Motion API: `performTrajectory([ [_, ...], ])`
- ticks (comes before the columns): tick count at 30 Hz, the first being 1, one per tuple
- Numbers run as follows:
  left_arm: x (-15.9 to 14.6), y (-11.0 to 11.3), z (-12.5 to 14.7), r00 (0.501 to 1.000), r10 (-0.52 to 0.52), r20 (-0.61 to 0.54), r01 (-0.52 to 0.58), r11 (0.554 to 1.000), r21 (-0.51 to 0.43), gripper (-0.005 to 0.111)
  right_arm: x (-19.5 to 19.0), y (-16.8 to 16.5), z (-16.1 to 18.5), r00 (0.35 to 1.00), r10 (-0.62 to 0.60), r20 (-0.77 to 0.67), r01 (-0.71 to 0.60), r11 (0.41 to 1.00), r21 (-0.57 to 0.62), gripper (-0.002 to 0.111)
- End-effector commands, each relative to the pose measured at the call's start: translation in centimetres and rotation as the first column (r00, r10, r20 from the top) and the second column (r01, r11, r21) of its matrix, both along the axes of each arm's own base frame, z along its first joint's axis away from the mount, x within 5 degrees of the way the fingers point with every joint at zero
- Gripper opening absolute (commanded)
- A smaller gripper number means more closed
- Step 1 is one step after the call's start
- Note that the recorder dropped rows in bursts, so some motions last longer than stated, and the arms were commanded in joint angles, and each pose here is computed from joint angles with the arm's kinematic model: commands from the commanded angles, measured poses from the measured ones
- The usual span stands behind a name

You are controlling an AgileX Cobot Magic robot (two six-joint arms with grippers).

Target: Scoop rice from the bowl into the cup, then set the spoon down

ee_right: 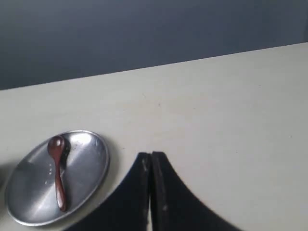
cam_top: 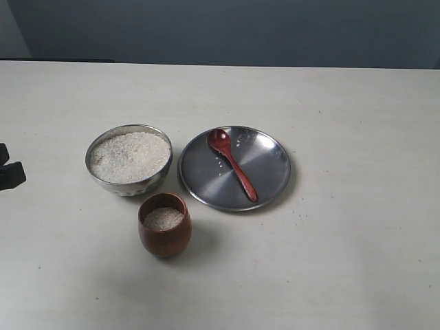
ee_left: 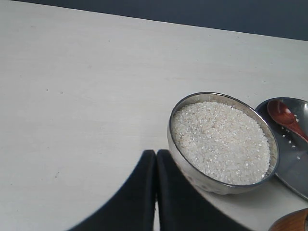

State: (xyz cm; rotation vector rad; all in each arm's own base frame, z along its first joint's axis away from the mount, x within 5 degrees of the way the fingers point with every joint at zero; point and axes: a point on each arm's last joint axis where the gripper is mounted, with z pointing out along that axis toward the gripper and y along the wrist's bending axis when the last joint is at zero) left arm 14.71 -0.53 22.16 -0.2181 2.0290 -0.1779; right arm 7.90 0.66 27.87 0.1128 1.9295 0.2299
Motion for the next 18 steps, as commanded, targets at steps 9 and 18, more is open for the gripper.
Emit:
performTrajectory([
  [9,0.14,-0.09,0.21,1.000,-0.007,0.008,0.007,1.000,0.001,0.000,-1.82,-0.54,-0.12,0.979,-0.028,0.202,0.000,0.990,0.139,0.000],
  [18,0.14,-0.09,0.21,1.000,-0.007,0.008,0.007,1.000,0.001,0.000,-1.86,-0.29,0.15,0.974,-0.010,0.227,-0.030,0.985,0.171,0.000],
])
